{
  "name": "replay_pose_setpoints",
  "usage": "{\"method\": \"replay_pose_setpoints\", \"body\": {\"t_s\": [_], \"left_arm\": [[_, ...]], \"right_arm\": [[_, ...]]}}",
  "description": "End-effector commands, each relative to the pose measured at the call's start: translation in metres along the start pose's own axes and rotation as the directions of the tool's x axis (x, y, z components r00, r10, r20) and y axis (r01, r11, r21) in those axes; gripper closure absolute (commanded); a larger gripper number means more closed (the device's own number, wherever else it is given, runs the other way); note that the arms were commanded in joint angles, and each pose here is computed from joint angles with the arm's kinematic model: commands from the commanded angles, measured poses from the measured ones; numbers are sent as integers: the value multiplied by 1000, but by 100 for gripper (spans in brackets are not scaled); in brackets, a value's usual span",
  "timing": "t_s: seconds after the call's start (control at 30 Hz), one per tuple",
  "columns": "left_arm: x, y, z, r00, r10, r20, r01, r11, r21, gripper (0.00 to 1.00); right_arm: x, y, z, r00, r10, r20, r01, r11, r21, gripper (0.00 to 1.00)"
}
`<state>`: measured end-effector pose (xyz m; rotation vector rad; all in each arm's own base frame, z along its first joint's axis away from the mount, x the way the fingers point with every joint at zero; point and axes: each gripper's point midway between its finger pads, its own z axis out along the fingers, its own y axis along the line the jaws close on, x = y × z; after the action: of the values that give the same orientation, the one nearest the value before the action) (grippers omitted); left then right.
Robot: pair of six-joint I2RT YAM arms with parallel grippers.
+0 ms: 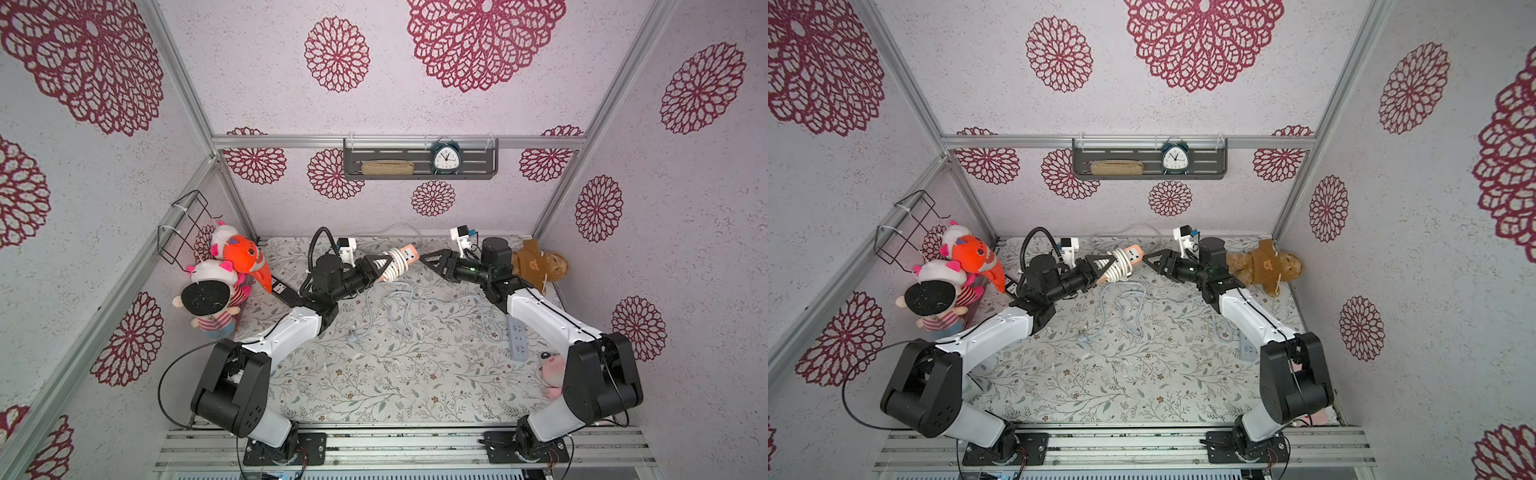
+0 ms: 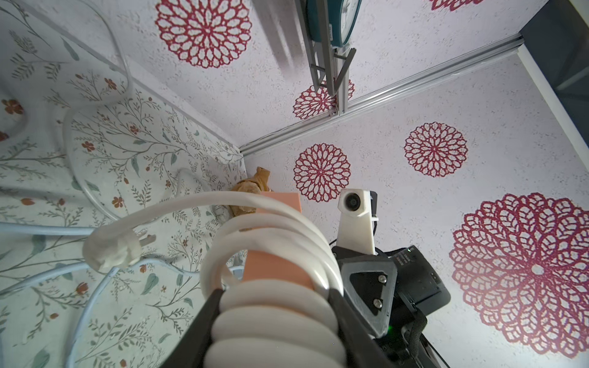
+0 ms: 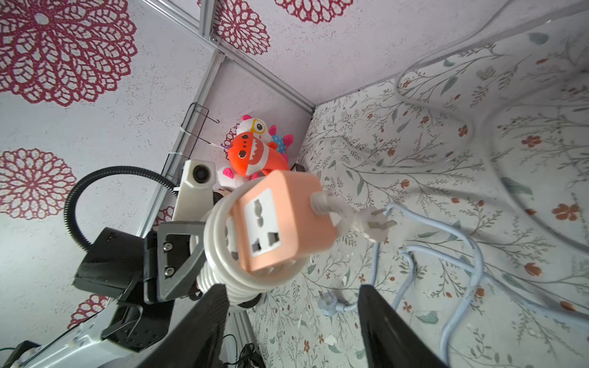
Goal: Unwrap the cord wrapped around the power strip
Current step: Adjust the power strip.
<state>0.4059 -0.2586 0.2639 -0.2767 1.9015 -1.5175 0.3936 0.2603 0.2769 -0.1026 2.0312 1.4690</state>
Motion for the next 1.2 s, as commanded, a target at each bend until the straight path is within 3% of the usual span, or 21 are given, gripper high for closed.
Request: {"method": "replay_pose_setpoints", "body": {"t_s": [0.0,0.27,0.5,1.0,1.17], "left_arm": [[-8,-53,1,998,69,-8,-67,983,169,100],[0,-59,8,995,86,-57,-72,975,212,100],[10,-61,16,991,84,-106,-57,971,233,100],[41,-47,27,980,92,-178,-60,982,181,49],[49,-41,30,975,106,-194,-77,986,150,35]], "right_arm": [[-5,20,5,1000,-1,9,2,996,-89,32],[-3,20,21,1000,26,-11,-27,992,-123,43],[-10,25,29,1000,28,8,-27,989,-144,42],[-31,41,29,994,37,102,-18,983,-183,41],[-35,42,29,993,22,114,-2,985,-173,51]]}}
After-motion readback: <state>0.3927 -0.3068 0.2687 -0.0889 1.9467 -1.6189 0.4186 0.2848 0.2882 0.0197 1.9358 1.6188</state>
